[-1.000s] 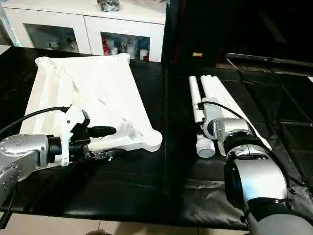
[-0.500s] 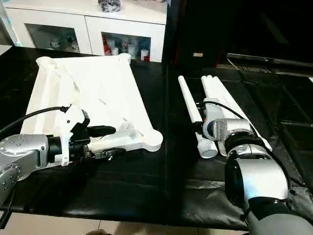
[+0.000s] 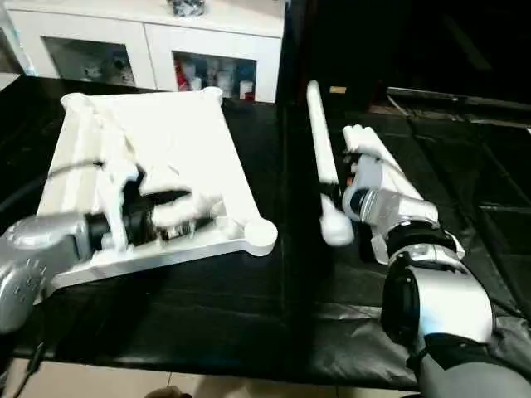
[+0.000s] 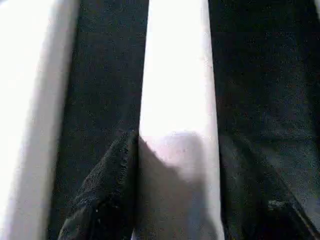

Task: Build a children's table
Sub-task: Pick table leg

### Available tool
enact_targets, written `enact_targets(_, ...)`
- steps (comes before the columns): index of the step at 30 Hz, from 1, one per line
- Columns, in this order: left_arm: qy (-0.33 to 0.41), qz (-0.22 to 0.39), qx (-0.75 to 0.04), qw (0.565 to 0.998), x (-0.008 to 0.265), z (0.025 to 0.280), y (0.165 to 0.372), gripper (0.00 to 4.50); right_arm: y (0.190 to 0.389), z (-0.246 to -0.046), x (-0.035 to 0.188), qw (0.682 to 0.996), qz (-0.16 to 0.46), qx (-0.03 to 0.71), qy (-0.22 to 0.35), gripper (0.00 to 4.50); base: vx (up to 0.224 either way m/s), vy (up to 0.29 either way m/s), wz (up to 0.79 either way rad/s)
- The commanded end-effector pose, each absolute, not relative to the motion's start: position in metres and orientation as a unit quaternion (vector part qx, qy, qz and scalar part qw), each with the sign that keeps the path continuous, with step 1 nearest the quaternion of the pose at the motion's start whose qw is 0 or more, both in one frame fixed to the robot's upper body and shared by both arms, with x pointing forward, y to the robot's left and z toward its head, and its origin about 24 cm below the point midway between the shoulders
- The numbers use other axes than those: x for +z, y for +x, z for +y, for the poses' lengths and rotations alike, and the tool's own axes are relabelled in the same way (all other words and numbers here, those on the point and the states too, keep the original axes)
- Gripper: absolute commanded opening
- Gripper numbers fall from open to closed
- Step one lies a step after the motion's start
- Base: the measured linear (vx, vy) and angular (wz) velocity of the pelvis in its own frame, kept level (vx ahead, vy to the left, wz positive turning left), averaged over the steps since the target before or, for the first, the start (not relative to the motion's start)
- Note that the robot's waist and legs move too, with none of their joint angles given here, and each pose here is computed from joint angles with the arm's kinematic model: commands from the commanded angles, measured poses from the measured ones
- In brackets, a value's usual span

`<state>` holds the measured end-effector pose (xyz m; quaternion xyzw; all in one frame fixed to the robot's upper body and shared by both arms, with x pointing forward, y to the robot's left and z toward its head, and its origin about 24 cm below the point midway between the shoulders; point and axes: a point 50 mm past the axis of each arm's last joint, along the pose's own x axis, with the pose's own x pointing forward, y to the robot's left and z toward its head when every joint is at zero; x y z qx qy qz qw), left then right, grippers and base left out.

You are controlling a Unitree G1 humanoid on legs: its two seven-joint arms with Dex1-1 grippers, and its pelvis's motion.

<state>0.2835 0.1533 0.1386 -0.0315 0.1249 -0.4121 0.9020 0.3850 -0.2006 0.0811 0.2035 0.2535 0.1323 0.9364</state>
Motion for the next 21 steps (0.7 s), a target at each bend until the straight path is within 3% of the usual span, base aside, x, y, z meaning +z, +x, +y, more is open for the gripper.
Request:
enact_targets(1, -0.051, 0.108, -0.397, 0.910, 0.146, 0.153, 0.290, 4.50, 0.389, -0.201, 0.098, 0.942, 0.197, 0.153, 0.224, 1.86, 0.000, 0.000, 0.00)
enact_targets(4, -0.107, 0.086, -0.374, 0.917, 0.154, 0.149, 0.299, 4.50, 0.389, -0.192, 0.111, 0.933, 0.140, 0.212, 0.255, 1.86, 0.000, 0.000, 0.00)
enact_targets(7, -0.218, 0.056, -0.367, 0.903, 0.172, 0.135, 0.312, 4.50, 0.373, -0.172, 0.131, 0.894, 0.043, 0.341, 0.287, 1.86, 0.000, 0.000, 0.00)
enact_targets(13, -0.274, 0.044, -0.378, 0.883, 0.186, 0.124, 0.320, 4.50, 0.354, -0.159, 0.138, 0.851, 0.016, 0.422, 0.314, 1.85, 0.000, 0.000, 0.00)
enact_targets(15, -0.320, 0.037, -0.376, 0.869, 0.203, 0.117, 0.331, 4.50, 0.338, -0.148, 0.149, 0.819, -0.009, 0.472, 0.326, 1.85, 0.000, 0.000, 0.00)
enact_targets(21, -0.328, 0.028, -0.403, 0.854, 0.218, 0.102, 0.336, 4.50, 0.326, -0.140, 0.155, 0.800, -0.023, 0.498, 0.334, 1.85, 0.000, 0.000, 0.00)
